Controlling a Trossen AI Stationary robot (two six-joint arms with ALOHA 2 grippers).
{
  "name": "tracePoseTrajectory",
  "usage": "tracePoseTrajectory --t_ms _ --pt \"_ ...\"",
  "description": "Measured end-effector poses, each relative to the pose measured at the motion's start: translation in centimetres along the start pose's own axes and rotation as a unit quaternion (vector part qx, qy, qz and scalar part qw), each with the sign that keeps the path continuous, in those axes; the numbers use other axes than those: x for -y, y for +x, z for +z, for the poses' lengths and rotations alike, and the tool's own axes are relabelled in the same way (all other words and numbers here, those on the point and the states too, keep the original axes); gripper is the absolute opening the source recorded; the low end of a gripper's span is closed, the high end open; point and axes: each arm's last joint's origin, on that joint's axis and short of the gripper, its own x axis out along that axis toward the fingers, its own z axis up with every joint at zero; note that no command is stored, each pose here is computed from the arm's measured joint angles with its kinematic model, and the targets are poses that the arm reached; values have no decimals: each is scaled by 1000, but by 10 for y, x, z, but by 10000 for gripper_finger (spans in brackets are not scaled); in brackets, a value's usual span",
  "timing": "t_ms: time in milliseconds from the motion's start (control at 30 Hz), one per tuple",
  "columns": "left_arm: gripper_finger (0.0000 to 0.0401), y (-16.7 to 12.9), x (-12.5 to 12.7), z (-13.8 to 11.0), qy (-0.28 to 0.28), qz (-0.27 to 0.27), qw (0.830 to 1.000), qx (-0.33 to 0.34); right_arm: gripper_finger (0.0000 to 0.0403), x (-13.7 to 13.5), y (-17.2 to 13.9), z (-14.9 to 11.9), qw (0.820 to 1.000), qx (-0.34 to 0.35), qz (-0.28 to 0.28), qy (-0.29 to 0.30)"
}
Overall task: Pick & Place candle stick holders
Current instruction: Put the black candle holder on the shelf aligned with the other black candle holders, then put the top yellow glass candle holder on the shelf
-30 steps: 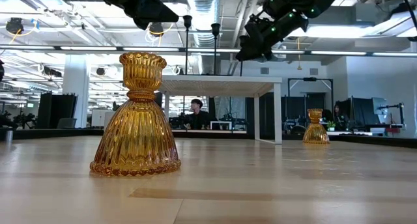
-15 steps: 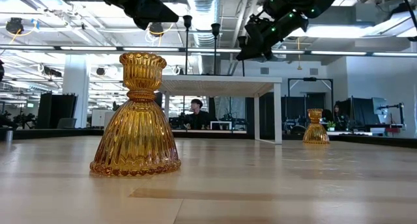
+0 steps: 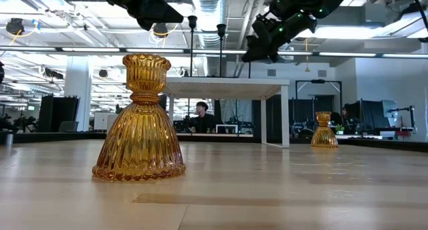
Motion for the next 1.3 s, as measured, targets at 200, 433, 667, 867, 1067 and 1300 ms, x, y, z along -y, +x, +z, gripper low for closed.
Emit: tracePoseTrajectory --t_ms 200,433,667,867,1067,1300 --pt "8 0 0 0 0 0 1000 0 53 1 0 -1 1000 -4 -4 1" --pt "8 0 0 0 0 0 1000 0 29 1 0 -1 1000 -4 -8 1" --pt "8 0 0 0 0 0 1000 0 25 1 0 -1 1000 -4 -8 -2" --pt "8 0 0 0 0 0 1000 0 65 0 0 -1 1000 -4 -5 -5" --pt "8 0 0 0 0 0 1000 0 131 0 0 -3 1000 -15 -3 -1" --pt "8 0 0 0 0 0 1000 0 190 -5 -18 -2 999 -39 0 -9"
